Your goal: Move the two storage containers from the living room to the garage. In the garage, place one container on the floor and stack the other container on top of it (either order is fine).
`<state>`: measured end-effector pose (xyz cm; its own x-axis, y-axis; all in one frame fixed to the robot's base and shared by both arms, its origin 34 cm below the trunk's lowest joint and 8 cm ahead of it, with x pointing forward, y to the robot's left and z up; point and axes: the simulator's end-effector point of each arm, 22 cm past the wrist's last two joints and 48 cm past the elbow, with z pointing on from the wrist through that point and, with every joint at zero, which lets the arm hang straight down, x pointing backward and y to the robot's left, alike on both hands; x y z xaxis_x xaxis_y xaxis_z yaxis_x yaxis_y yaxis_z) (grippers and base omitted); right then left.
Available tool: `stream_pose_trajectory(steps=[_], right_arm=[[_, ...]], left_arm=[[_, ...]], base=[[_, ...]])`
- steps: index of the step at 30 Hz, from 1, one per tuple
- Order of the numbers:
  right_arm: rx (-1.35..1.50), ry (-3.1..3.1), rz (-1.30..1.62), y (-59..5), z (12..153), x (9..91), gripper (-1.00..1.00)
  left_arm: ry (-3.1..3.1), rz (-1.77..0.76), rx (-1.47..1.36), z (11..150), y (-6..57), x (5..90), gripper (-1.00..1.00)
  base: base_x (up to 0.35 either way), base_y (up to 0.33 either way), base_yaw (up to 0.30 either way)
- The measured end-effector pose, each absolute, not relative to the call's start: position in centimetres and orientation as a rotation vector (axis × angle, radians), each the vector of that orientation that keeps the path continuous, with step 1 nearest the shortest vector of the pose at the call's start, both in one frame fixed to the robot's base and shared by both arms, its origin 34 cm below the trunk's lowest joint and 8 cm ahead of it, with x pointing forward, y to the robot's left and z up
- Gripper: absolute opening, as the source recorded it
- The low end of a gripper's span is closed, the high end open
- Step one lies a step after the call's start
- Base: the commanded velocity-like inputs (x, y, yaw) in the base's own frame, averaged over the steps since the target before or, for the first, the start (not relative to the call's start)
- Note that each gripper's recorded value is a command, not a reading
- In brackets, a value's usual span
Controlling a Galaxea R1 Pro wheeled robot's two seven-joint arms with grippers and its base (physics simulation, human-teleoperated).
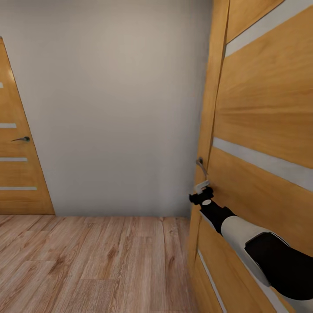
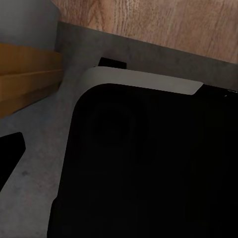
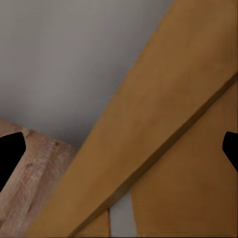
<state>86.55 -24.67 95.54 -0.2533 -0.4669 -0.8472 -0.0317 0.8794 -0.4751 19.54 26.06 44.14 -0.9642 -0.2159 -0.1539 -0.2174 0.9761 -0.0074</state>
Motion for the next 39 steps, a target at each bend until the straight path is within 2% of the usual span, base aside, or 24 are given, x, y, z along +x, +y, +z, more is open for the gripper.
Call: stream_pose_trajectory(steps=[39], right_arm=[[-0.311,1.802,-0.561,-33.5,96.0,86.2,1.0]], left_arm=[[2.969,0.012,-0.327,44.1,26.0,19.5,1.0]], base=[[0.0,0.0,0.0]])
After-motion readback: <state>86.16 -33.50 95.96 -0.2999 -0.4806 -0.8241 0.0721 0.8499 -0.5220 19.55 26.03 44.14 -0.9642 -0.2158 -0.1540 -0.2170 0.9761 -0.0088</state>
